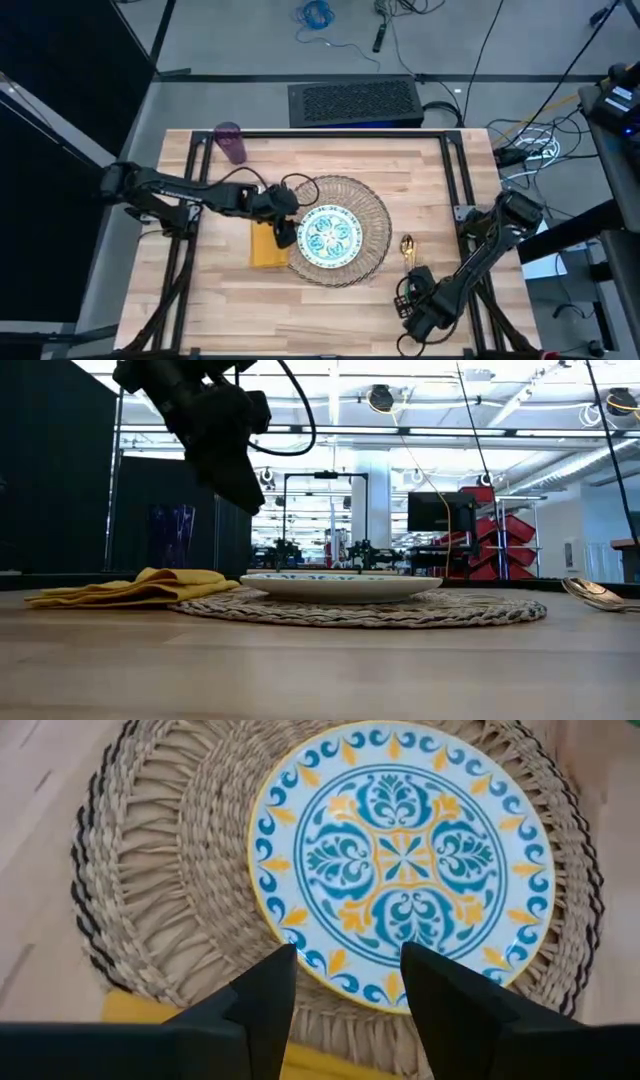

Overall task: Set table place
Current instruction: Put the green fork on the yellow table napkin, then put the green spoon on the tablemat to the right of the white patterned plate

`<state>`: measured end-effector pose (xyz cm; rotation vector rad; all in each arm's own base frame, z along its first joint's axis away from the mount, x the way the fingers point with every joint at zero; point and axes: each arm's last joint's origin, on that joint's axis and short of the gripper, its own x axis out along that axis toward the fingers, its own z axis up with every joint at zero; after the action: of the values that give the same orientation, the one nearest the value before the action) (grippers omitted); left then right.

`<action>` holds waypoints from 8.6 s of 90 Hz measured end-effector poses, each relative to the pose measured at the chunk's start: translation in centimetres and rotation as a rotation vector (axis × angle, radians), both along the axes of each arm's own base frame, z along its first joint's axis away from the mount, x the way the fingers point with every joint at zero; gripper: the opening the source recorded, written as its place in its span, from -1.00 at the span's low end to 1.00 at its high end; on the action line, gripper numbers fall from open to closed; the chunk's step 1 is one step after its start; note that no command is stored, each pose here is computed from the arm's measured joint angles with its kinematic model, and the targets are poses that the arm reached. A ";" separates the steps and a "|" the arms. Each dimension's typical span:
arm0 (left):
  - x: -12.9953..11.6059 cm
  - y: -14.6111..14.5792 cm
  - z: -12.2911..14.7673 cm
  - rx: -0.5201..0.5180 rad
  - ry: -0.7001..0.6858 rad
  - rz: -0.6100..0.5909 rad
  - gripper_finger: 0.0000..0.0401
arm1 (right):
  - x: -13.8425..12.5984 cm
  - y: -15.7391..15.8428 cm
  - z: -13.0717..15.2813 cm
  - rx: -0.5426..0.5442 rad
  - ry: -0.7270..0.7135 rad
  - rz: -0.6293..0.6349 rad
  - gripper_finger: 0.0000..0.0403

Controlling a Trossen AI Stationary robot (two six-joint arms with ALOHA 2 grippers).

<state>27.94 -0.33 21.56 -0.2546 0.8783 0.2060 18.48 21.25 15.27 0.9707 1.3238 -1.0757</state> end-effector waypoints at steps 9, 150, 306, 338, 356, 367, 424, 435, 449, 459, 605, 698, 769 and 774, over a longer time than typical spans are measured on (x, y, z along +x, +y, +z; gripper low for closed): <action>0.0 0.0 0.0 0.011 0.002 -0.012 -0.17 | -0.6 -1.2 -0.9 0.026 -0.023 -0.017 -0.40; -5.8 0.9 3.2 0.185 0.154 0.084 -0.17 | 12.6 -8.8 3.7 -0.017 -0.591 -0.014 -1.00; -11.0 1.0 3.3 0.323 0.394 0.226 -0.17 | 34.2 -18.4 1.0 -0.112 -0.915 0.145 -0.82; -11.0 1.0 3.3 0.323 0.393 0.232 -0.17 | 34.2 -18.4 0.9 -0.144 -0.905 0.212 -0.62; -10.8 1.0 3.1 0.312 0.374 0.228 -0.17 | 32.8 -17.0 4.0 -0.171 -0.853 0.487 -0.66; -10.0 0.6 2.7 0.192 0.318 0.124 -0.17 | 29.9 -15.7 7.1 -0.201 -0.693 0.591 -0.70; -1.7 -2.4 3.7 -0.115 -0.338 -0.059 -0.17 | 15.4 -4.3 10.4 -0.398 0.028 0.586 -0.73; -0.4 -2.5 4.0 -0.103 -0.431 -0.077 -0.17 | 15.7 -3.9 10.3 -0.381 -0.012 0.614 -0.73; 0.4 -2.3 5.3 0.003 -0.509 -0.133 -0.17 | 16.5 -3.9 10.2 -0.366 -0.062 0.658 -0.73; 0.6 -2.2 5.8 0.062 -0.511 -0.151 -0.17 | 16.5 -4.1 10.2 -0.374 -0.041 0.718 -0.73; 2.8 -1.6 7.0 0.141 -0.476 -0.137 -0.17 | 15.1 -1.7 13.2 -0.364 -0.547 0.584 -0.73; 1.1 -0.2 5.5 0.113 -0.234 -0.132 -0.17 | 17.6 -8.3 13.0 -0.441 -0.419 0.557 -0.73; -0.8 -1.1 4.3 0.115 -0.016 -0.088 -0.17 | 10.0 -1.8 2.2 -0.014 -0.104 0.195 -0.73; -1.7 -0.9 4.8 0.157 -0.004 -0.054 -0.17 | 9.8 -1.8 1.1 0.003 -0.120 0.175 -0.73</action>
<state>26.29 -1.20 26.36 -0.0846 0.8596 0.2231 28.31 19.40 16.39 0.8906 1.2868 -0.8697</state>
